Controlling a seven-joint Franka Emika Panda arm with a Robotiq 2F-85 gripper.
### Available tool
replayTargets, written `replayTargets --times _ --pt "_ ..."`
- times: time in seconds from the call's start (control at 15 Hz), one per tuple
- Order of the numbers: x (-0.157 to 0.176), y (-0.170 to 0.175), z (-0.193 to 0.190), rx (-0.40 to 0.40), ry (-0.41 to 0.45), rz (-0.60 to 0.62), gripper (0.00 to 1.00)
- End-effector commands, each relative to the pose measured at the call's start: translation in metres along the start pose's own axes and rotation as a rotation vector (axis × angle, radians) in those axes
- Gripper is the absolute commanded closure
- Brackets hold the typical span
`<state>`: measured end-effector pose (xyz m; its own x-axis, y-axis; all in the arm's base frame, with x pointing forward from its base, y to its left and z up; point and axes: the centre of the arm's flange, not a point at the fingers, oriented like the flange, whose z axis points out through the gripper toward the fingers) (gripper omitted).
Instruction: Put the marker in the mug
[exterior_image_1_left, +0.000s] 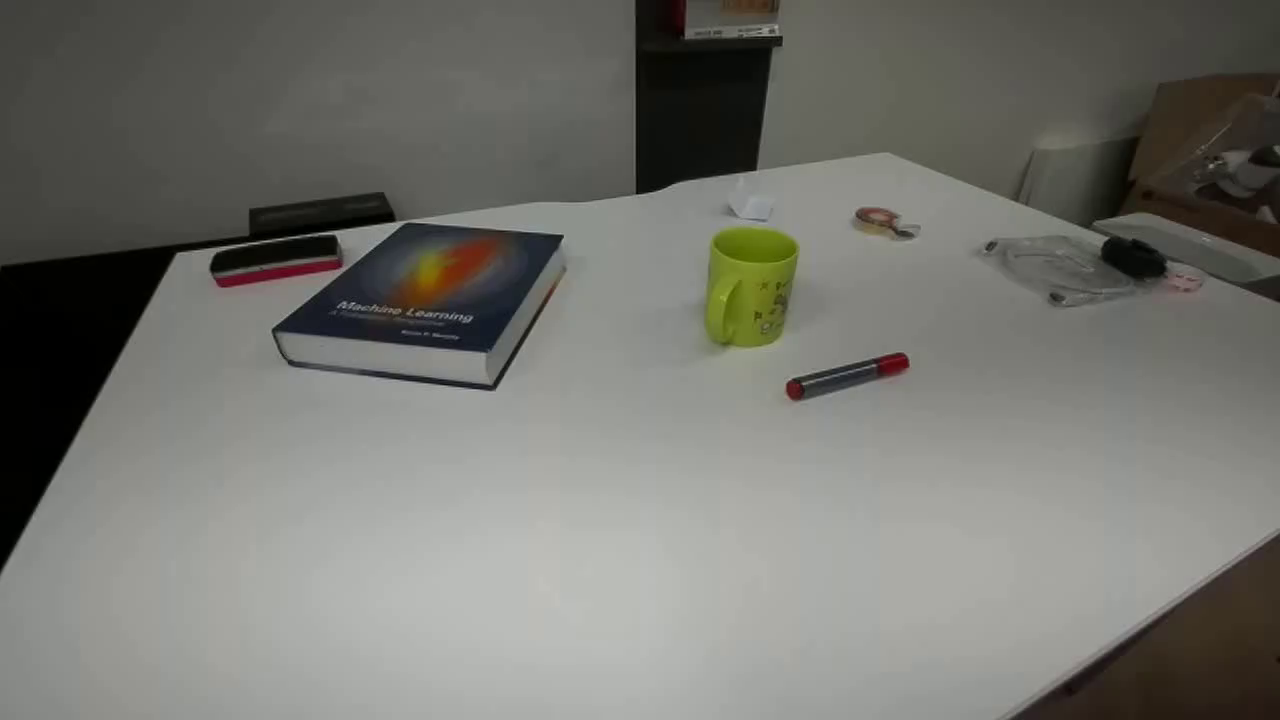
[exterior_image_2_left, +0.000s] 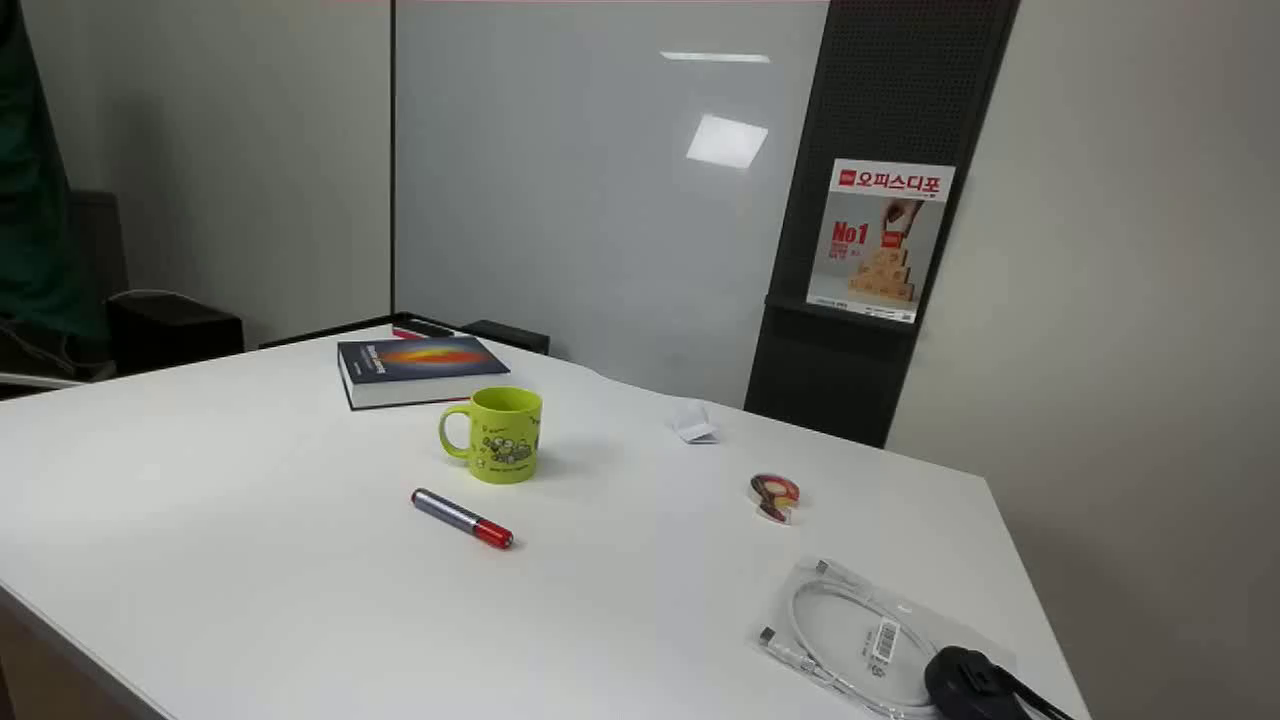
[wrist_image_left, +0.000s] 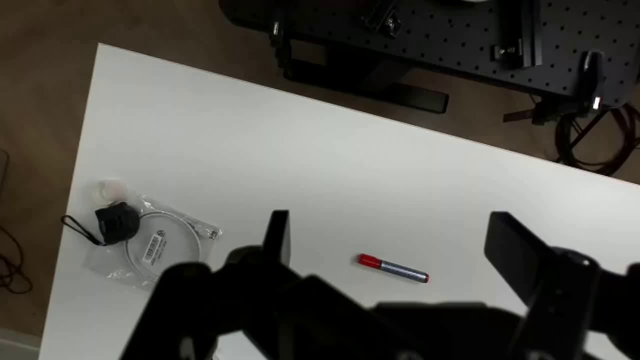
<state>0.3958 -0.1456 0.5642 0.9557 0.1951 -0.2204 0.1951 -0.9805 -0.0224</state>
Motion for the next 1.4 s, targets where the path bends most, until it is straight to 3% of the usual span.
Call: replayTargets --times 0.0,0.67,0.73,1.0,1.13,1.33 --pt "0.0 0.0 0.0 -0.001 0.001 0.0 0.0" --pt "0.0 0.0 0.0 -0.001 0.002 0.0 0.0" --pt "0.005 0.007 0.0 -0.045 0.045 -0.001 0.0" --pt "0.052 0.027 0.006 -0.178 0.161 -0.051 0.0" --pt "0.085 0.023 0.021 -0.216 0.162 -0.145 0.0" --pt "0.123 -0.004 0.054 -0.206 0.132 -0.325 0.0"
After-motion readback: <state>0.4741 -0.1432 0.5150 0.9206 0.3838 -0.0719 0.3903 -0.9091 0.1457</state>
